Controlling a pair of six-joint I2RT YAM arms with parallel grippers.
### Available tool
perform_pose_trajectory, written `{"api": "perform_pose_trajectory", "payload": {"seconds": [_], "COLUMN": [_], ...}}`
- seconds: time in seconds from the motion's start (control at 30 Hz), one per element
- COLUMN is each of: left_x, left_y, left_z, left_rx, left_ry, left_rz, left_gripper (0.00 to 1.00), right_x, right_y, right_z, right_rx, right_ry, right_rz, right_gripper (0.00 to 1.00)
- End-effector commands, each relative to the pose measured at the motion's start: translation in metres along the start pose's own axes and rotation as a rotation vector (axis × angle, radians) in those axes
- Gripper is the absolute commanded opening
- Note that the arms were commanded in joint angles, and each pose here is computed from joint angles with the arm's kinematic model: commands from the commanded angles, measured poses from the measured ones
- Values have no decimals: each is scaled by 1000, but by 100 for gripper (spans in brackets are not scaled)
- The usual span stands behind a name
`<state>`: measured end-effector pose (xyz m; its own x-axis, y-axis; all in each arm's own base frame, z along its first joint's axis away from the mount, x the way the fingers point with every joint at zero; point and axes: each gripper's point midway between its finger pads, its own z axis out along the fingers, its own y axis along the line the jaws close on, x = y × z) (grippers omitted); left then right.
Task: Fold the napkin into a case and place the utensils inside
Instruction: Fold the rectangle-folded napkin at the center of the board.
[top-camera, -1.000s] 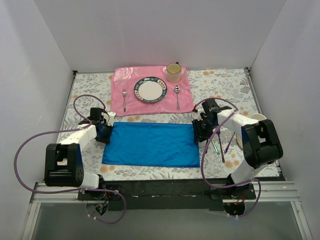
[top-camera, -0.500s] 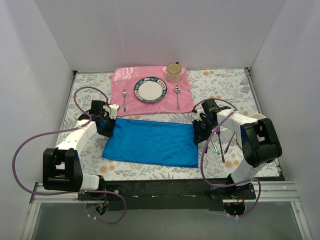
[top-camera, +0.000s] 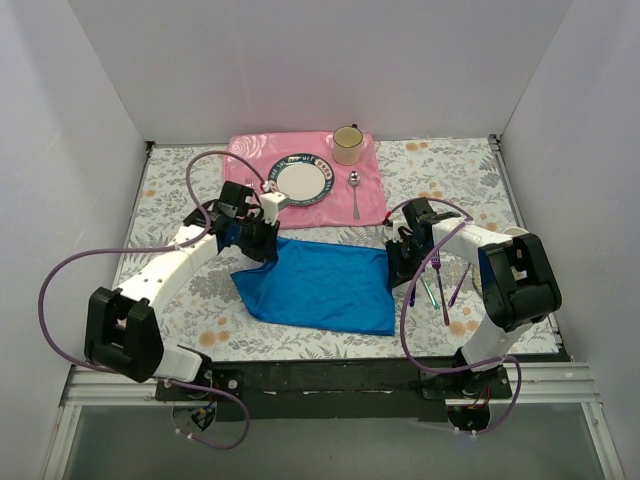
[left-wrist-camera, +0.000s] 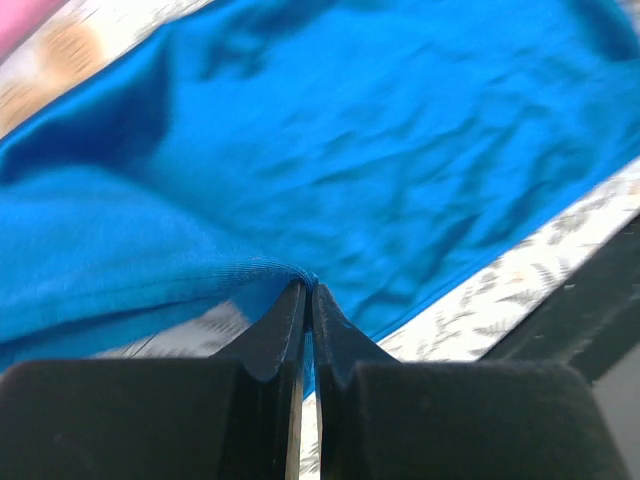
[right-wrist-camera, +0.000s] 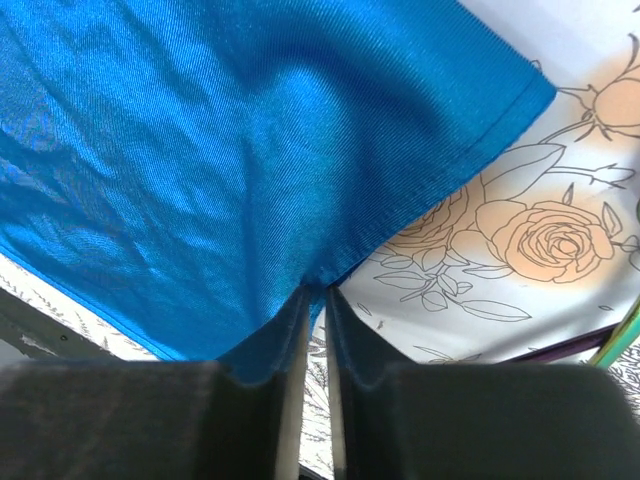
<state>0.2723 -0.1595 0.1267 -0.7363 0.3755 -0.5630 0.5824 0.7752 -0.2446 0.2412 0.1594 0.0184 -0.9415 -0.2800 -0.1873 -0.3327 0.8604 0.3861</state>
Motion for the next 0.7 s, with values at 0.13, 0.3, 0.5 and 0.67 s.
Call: {"api": "perform_pose_trajectory", "payload": {"seconds": [0.13, 0.3, 0.5, 0.67], "left_x": [-57, -68, -70, -69], "left_y": [-95, -148, -190, -214], "left_z": [47, 79, 115, 132], "left_rx": [283, 391, 463, 482], "left_ry": [-45, -36, -20, -20], "left_rz": [-19, -36, -65, -87], "left_gripper": [0, 0, 0, 0], "right_x": [10, 10, 11, 11], "right_y": [-8, -7, -4, -3], "right_z": [12, 11, 11, 12], "right_rx": [23, 16, 5, -1], "right_ry": [55, 55, 60, 63], "right_rz": [0, 4, 10, 14], "right_gripper": [11, 11, 11, 10]}}
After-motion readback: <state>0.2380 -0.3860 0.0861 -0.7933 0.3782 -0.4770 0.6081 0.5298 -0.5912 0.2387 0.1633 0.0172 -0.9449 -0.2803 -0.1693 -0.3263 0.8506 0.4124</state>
